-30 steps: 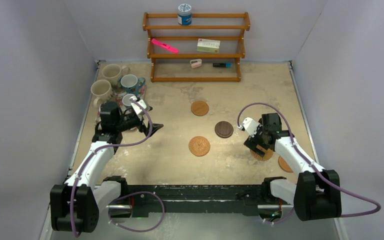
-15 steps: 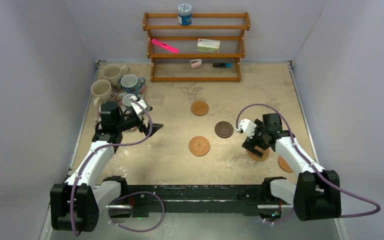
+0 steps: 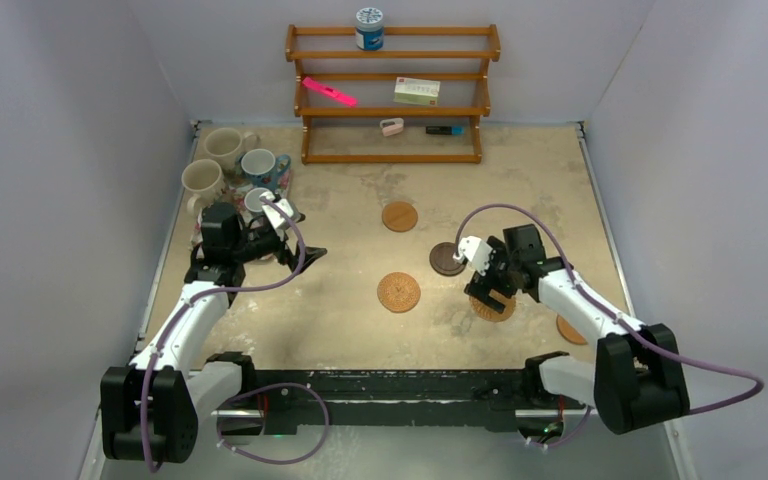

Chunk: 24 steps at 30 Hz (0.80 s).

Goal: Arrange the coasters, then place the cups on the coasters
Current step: Move the coaster to the center of the board.

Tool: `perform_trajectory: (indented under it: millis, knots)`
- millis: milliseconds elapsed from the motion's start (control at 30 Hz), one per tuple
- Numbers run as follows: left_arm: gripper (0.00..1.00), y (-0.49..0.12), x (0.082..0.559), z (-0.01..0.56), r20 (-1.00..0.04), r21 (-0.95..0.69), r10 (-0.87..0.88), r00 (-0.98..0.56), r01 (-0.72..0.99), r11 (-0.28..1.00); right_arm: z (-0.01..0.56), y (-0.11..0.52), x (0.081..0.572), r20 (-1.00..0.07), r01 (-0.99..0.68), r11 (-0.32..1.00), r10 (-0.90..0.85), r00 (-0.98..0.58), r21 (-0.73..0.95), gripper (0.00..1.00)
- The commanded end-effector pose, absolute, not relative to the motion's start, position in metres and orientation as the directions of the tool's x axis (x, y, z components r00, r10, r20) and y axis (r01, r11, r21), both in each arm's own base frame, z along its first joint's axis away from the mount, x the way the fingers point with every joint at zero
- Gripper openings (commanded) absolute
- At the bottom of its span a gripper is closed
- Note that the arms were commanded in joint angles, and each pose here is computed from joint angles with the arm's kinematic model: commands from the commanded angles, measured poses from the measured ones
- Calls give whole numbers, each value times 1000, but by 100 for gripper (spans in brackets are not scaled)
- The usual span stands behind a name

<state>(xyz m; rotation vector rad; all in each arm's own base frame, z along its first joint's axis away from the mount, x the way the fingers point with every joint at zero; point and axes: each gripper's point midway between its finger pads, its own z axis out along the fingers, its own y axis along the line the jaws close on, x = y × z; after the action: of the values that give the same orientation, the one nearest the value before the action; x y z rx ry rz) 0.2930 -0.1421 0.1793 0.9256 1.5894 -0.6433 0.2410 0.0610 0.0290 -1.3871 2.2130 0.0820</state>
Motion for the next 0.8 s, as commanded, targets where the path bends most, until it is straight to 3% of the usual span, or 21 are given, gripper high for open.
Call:
perform_trajectory:
  millis: [0, 333, 767]
  knots:
    - [100, -144, 298, 200, -974, 135, 226, 17, 843, 520, 27, 78, 234, -484, -860, 487, -795, -365, -152, 99]
    - [100, -144, 298, 201, -974, 136, 225, 18, 844, 519, 111, 57, 234, -526, -767, 536, -791, -312, -352, 99]
    - [100, -144, 295, 205, -974, 146, 224, 31, 843, 518, 102, -57, 218, -199, -668, 537, -833, -516, -516, 99]
